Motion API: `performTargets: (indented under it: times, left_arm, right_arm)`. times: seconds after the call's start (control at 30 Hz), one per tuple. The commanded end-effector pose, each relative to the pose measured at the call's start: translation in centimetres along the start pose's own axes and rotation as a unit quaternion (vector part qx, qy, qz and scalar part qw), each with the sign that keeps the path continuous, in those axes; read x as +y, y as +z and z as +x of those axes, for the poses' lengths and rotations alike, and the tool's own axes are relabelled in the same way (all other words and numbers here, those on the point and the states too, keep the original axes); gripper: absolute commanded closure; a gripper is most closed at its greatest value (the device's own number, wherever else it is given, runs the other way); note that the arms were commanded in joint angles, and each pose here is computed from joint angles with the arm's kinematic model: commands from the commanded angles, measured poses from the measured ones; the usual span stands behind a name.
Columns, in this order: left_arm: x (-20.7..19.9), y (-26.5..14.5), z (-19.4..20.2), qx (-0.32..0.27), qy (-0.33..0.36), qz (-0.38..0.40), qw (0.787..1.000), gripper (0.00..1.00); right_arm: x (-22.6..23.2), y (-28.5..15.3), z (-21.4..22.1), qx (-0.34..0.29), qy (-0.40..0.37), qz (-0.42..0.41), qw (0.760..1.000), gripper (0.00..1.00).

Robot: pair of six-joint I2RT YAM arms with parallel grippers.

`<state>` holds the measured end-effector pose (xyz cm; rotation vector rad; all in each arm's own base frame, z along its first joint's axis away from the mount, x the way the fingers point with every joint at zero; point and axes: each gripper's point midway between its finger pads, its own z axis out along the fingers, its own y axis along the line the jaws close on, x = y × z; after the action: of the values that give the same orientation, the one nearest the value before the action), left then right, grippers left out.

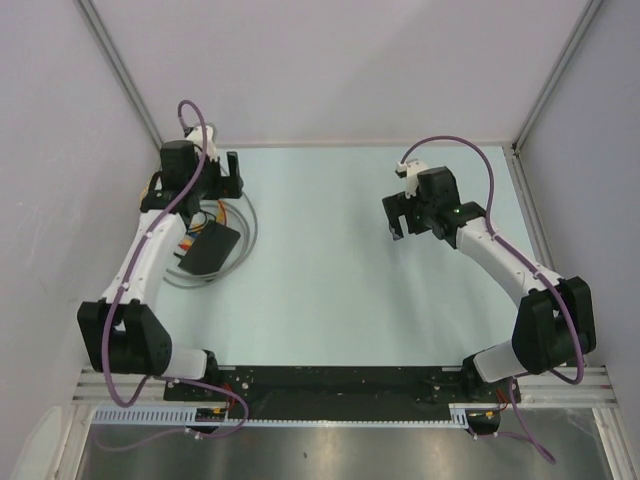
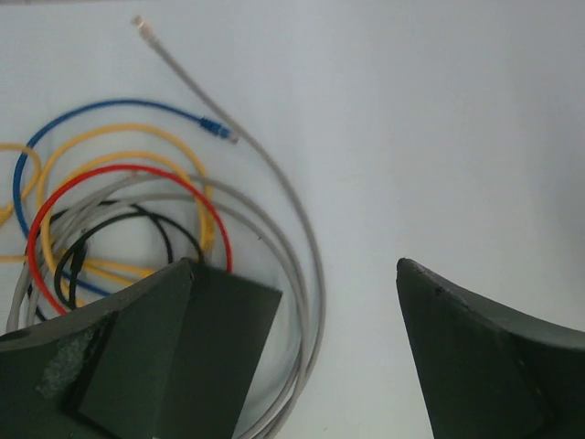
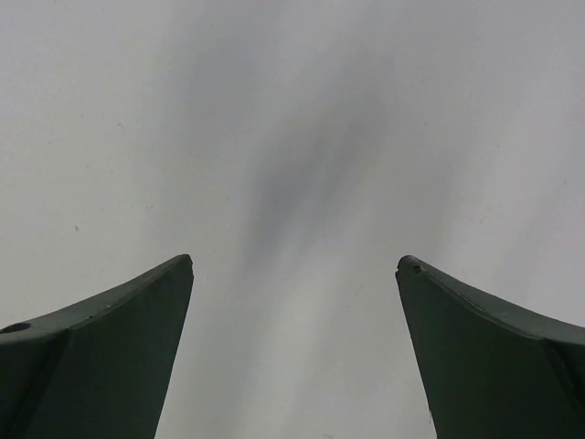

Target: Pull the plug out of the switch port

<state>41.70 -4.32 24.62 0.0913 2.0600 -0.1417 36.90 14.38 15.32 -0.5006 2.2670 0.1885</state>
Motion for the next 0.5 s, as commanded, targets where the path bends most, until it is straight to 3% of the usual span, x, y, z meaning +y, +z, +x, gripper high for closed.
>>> performTargets:
  times: [0.0, 0.27, 0.47]
  left_arm:
    - [4.1, -0.4, 3.3, 0.097, -0.034, -0.03, 0.994, 0.0]
    - [10.4, -1.7, 11.6, 0.202, -0.122, -0.077, 0.969, 0.06]
    - [12.6, -1.7, 15.4, 0.235, -0.078, -0.065, 0.967, 0.14]
  right_arm:
    - [0.1, -1.3, -1.8, -0.015, 0.013, 0.023, 1.0, 0.0]
    - [2.0, -0.8, -1.8, -0.015, 0.021, -0.025, 0.999, 0.0]
    - [2.4, -0.4, -1.8, -0.014, 0.018, -0.035, 0.999, 0.0]
